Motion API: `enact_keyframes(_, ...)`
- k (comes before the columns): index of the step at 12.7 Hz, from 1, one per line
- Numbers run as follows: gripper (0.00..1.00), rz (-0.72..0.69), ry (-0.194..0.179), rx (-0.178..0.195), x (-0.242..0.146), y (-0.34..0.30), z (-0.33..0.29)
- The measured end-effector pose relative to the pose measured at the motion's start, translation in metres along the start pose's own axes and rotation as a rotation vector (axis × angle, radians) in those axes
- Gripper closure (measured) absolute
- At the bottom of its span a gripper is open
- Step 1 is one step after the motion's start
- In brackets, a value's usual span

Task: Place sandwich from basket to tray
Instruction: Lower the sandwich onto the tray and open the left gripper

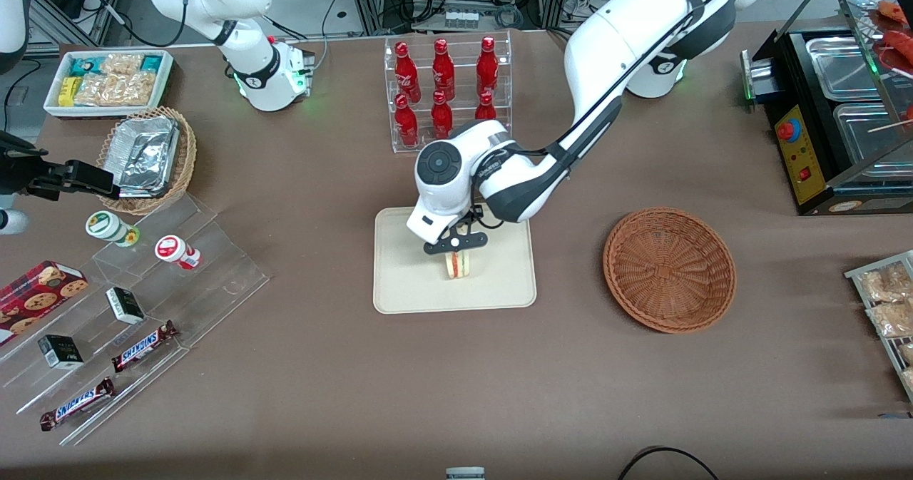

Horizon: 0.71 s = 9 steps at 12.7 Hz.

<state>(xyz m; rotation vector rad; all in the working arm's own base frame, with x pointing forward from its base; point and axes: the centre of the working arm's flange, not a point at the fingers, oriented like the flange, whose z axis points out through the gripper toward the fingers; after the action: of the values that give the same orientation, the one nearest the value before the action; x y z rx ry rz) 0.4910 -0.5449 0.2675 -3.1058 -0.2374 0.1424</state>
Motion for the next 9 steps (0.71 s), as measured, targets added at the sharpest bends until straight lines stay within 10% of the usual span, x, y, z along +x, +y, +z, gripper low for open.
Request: enact_keyframes(9, 0.85, -0.029, 0.041, 0.041, 0.006, 0.009, 0.017)
